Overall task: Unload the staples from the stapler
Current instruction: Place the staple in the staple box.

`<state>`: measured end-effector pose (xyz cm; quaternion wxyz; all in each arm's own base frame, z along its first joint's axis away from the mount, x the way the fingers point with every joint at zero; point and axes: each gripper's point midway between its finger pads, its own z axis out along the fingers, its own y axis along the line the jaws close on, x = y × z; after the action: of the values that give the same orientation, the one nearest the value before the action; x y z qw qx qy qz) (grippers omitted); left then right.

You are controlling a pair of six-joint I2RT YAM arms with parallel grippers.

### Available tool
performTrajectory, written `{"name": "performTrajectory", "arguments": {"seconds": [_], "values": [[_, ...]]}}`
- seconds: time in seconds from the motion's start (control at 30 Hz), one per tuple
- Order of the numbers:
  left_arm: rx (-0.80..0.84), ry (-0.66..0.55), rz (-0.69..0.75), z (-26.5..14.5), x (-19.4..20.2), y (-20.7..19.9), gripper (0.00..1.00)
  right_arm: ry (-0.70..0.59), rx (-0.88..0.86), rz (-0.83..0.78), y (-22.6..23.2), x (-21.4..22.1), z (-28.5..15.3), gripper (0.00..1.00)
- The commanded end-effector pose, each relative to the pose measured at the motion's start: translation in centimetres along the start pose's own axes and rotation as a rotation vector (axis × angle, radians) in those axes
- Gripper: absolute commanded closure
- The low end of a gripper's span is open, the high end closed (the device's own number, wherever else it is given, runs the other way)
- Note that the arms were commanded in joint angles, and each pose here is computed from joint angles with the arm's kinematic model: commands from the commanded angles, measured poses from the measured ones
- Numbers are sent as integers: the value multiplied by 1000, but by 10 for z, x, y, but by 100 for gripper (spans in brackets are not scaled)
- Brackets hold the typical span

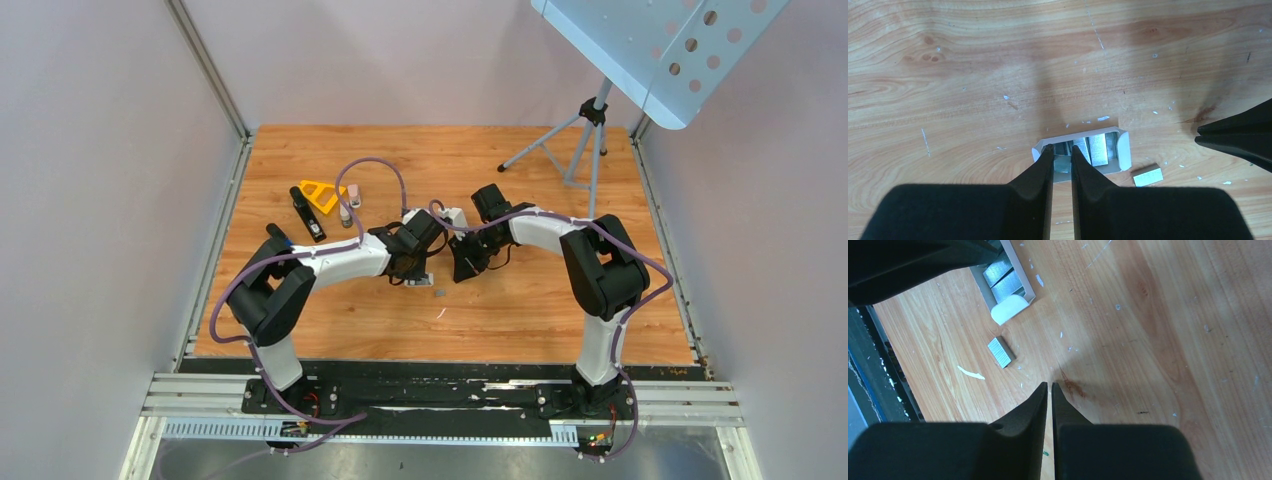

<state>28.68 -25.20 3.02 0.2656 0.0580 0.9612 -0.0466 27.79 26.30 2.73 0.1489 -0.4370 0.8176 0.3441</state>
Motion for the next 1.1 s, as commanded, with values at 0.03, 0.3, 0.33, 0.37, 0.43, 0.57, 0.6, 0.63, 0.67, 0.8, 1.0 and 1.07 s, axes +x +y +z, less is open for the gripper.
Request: {"name": "performTrajectory", "arguments": {"seconds": [0.03,0.3,0.33,0.37,0.43,0.57,0.6,0.63,0.67,0.8,1.0,1.07], "values": [[-19,-16,15,3,-3,-3,96,5,2,16,-1,7,-3,90],[-25,-15,8,2,-3,-1,86,4,4,13,-1,6,-4,90],[-23,-19,5,1,-5,-2,84,6,2,15,0,7,-4,90],[-22,-21,3,0,-6,-2,83,5,2,14,0,7,-4,90],[-19,-28,-3,-3,-8,-3,79,4,2,13,0,6,-4,90],[-10,-47,-16,-10,-14,-4,73,3,-2,13,1,6,-4,90],[-11,-49,-16,-10,-15,-4,72,2,-2,13,1,6,-4,90],[-12,-50,-17,-11,-15,-4,72,3,-3,13,1,6,-4,90],[-11,-53,-19,-12,-16,-4,72,3,-3,13,1,6,-4,90],[7,-69,-28,-20,-22,-6,72,-1,-4,9,2,5,-5,90],[109,-187,-32,-53,-49,-16,73,-35,-12,-38,10,-4,-14,90],[162,-250,-27,-67,-58,-19,72,-53,-22,-72,16,-8,-21,90]]}}
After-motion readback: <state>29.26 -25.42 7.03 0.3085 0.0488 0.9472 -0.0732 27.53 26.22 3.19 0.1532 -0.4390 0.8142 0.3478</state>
